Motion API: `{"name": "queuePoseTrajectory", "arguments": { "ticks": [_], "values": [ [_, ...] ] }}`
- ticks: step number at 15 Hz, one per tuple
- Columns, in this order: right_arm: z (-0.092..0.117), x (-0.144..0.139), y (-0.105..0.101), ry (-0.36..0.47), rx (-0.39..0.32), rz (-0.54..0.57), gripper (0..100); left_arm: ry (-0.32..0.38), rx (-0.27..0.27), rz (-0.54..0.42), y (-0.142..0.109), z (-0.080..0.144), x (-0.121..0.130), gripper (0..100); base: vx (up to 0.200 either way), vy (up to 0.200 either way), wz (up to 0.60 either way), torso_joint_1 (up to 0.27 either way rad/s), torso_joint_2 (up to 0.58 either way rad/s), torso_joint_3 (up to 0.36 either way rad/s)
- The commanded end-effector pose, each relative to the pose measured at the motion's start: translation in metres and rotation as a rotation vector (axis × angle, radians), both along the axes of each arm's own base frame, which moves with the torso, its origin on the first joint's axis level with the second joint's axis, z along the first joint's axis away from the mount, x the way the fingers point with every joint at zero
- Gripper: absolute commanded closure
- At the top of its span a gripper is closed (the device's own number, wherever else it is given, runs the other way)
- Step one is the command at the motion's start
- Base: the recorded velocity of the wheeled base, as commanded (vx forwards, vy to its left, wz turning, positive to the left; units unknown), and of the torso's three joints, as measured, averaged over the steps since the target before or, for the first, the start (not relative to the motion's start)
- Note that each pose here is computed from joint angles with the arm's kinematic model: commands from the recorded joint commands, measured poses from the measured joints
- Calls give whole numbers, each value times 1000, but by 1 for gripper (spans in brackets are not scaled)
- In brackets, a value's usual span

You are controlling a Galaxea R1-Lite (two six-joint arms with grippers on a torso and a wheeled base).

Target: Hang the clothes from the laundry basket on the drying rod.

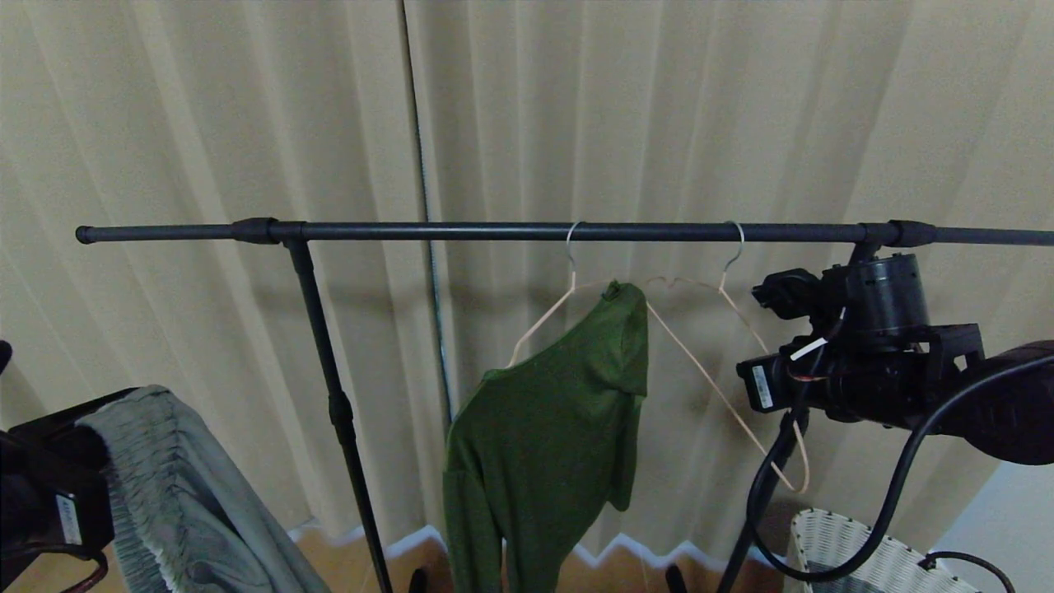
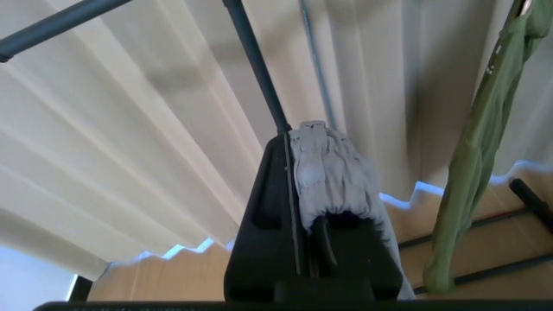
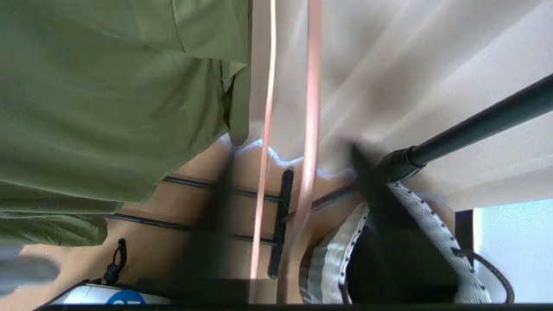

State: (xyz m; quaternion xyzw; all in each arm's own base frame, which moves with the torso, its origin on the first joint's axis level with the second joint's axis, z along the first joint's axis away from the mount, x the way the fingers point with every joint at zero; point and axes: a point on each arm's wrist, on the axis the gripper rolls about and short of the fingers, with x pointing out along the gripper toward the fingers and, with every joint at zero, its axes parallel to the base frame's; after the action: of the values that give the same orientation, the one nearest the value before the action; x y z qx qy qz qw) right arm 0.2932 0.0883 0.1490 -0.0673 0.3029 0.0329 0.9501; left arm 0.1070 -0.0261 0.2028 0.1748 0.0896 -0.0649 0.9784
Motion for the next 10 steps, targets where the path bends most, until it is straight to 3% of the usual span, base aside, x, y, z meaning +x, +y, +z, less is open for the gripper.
{"name": "queuePoseTrajectory", "arguments": {
  "ticks": [1, 10],
  "values": [
    [0, 0, 0, 0, -2, -3, 100, 0, 0, 0, 0, 0, 0, 100, 0, 0, 0, 0, 0, 0],
    [16, -8, -6, -53, 16, -32, 100, 2, 0, 0, 0, 0, 0, 100, 0, 0, 0, 0, 0, 0]
  ]
}}
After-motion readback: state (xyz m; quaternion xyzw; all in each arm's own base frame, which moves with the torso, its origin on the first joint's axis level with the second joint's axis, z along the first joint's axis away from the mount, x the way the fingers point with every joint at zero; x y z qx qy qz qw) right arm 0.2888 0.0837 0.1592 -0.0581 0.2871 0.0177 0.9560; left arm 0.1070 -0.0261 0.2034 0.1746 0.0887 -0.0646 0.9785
